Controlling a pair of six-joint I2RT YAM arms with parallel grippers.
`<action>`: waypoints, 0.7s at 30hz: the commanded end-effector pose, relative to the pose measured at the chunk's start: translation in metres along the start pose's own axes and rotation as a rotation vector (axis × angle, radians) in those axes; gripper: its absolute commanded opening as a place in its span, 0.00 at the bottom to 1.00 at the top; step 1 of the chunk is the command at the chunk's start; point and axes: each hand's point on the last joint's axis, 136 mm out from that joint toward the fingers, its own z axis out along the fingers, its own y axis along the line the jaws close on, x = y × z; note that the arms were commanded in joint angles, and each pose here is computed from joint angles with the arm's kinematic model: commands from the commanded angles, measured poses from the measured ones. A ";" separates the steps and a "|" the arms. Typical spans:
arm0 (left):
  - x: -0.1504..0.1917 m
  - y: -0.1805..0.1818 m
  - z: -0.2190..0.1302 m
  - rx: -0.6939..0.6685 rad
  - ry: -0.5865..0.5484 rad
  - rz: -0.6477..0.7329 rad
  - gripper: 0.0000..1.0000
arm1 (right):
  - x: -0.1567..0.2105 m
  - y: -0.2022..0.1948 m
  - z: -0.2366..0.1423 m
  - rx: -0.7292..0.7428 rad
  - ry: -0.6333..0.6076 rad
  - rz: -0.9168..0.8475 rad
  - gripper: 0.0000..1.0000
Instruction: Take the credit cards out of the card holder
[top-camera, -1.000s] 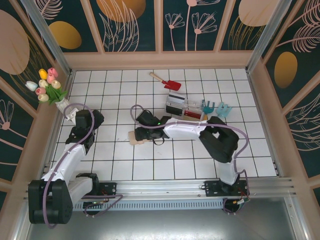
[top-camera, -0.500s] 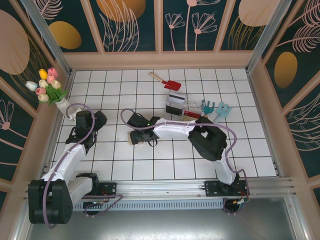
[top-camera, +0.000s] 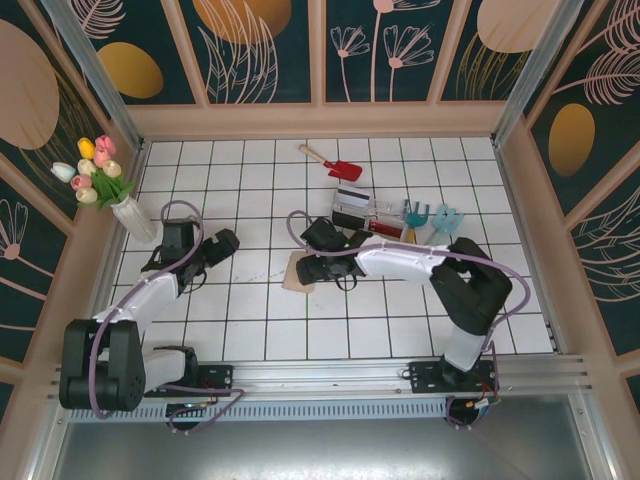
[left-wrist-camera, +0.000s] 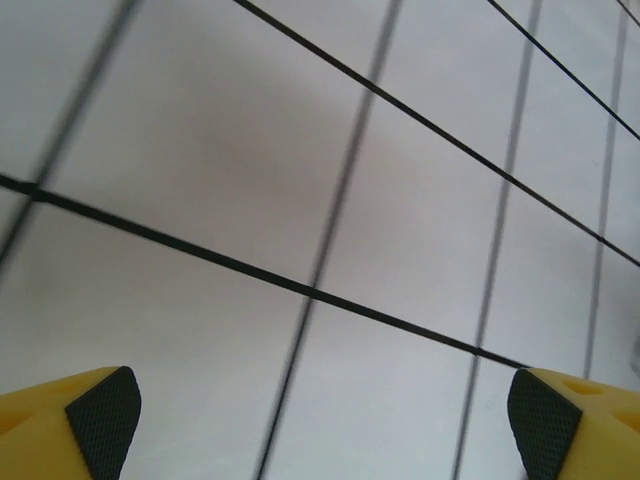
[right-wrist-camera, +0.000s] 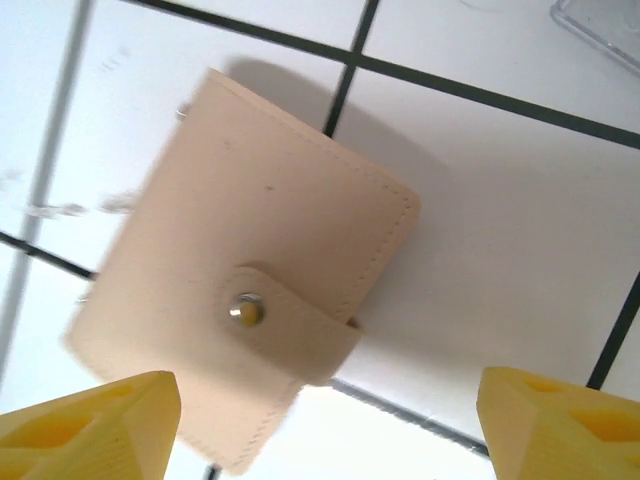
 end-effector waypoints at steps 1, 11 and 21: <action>0.001 -0.040 0.003 0.121 0.040 0.082 0.95 | -0.011 0.018 -0.011 -0.136 -0.050 0.223 0.75; 0.059 -0.085 0.028 0.231 0.259 -0.006 0.70 | -0.016 -0.016 0.018 -0.108 -0.038 0.500 0.48; 0.103 -0.094 0.033 0.280 0.420 0.005 0.63 | -0.019 -0.008 0.039 -0.141 -0.008 0.489 0.35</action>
